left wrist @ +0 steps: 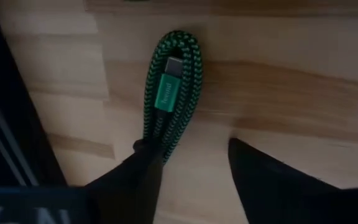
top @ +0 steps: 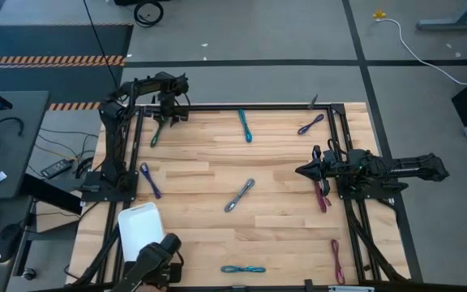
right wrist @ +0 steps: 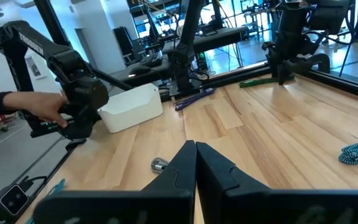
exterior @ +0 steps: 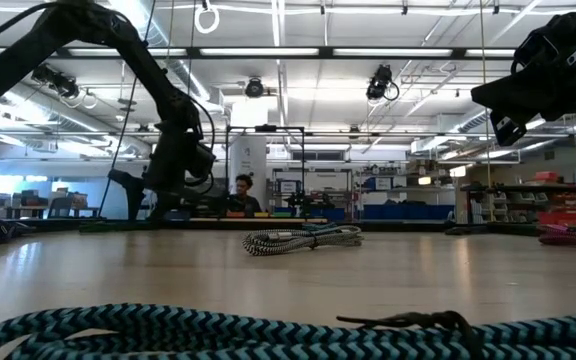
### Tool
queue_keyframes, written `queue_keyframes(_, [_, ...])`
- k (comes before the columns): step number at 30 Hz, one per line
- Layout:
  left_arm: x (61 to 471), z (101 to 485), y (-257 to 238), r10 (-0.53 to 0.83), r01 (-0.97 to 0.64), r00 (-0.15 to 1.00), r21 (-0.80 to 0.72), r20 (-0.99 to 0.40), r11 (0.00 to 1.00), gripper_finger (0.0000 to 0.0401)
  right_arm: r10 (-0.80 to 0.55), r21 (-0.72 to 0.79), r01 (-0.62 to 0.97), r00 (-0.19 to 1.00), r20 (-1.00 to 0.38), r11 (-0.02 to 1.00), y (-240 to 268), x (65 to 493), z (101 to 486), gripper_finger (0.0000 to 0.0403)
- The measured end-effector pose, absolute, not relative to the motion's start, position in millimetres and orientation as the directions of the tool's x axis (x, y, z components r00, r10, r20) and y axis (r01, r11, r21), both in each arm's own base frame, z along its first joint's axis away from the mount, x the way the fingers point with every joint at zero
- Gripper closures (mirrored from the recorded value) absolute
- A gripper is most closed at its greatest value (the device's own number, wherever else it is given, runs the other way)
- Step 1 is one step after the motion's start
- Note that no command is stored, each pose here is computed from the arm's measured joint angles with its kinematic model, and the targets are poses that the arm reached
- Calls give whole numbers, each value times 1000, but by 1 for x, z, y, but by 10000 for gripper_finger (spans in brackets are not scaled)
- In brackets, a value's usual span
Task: Pick and place USB-C Cables
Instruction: Put the green charger cable into the white bin, then move the white bin to the center of the table
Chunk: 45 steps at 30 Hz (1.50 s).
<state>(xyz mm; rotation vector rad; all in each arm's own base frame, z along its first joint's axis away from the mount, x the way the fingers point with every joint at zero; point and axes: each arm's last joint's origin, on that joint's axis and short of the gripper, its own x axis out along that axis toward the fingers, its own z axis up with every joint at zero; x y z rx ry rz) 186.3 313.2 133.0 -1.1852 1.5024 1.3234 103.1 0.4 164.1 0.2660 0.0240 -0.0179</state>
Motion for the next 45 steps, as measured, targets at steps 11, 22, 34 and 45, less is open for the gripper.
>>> queue_keyframes(11, [205,148,295,-227,-954,-284,250,-932,167,382,-14,263,19,1000,-19,965,0,103,165,392])
queue_keyframes(22, [224,173,299,-140,-918,-278,220,-951,330,280,-14,263,19,1000,-19,965,0,103,165,392])
queue_keyframes(34, [200,159,314,-87,-917,-336,305,-938,259,154,-14,263,18,1000,-19,965,0,103,165,392])
queue_keyframes(45, [206,176,306,-143,-894,-380,323,-914,310,186,-14,263,18,1000,-19,965,0,103,165,392])
